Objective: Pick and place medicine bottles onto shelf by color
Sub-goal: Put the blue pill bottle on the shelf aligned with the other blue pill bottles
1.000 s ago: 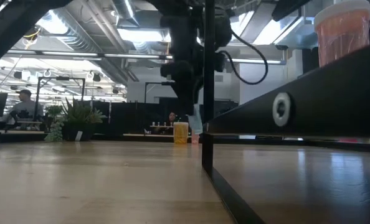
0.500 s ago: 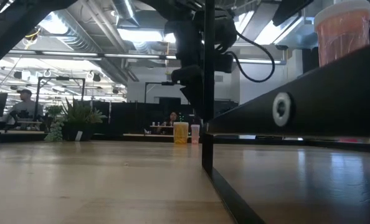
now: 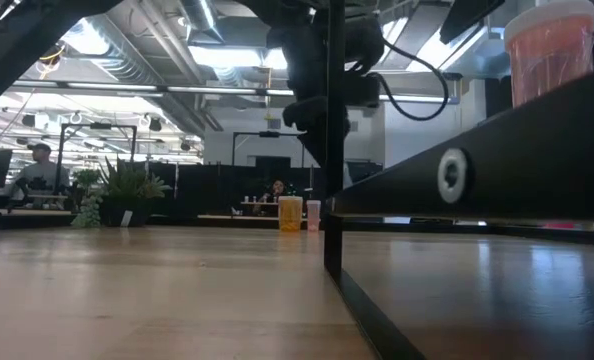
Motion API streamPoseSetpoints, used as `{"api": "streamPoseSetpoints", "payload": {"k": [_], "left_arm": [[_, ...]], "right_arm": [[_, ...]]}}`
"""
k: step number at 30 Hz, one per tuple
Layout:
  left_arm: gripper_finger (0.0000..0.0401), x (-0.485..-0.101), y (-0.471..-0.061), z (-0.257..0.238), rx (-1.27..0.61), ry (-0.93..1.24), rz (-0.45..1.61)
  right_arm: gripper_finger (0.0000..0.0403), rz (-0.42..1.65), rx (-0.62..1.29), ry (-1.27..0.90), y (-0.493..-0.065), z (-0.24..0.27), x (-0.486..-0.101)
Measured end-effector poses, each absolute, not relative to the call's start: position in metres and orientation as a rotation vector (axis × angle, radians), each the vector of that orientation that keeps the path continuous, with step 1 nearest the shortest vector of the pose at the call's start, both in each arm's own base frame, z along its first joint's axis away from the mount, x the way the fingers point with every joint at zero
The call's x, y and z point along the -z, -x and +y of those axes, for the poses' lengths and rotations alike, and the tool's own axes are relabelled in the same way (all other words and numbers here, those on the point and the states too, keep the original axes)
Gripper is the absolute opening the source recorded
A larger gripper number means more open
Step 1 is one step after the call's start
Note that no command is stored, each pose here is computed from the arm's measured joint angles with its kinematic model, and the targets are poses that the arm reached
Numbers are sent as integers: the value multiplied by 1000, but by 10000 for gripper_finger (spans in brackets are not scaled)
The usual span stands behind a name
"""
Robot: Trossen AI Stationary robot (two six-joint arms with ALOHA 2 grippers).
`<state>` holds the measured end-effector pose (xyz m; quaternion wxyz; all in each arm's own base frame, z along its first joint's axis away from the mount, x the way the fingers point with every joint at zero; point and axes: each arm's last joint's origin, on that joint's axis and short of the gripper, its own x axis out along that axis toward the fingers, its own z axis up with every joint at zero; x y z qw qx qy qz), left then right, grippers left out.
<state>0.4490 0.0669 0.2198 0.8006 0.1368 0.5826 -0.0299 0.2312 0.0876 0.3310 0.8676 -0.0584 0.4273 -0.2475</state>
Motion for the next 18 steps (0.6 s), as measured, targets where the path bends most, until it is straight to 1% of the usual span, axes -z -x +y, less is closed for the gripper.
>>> {"api": "streamPoseSetpoints", "payload": {"k": [7, 14, 18], "left_arm": [[109, -214, -443, 66, 44, -238, 1313], [109, -210, -435, 65, -4, -213, 1397], [109, -208, -432, 65, -14, -192, 1427]], "right_arm": [[251, 881, 512, 106, -233, 88, -332], [251, 950, 418, 41, -232, 92, -329], [251, 957, 409, 35, -232, 92, -329]]}}
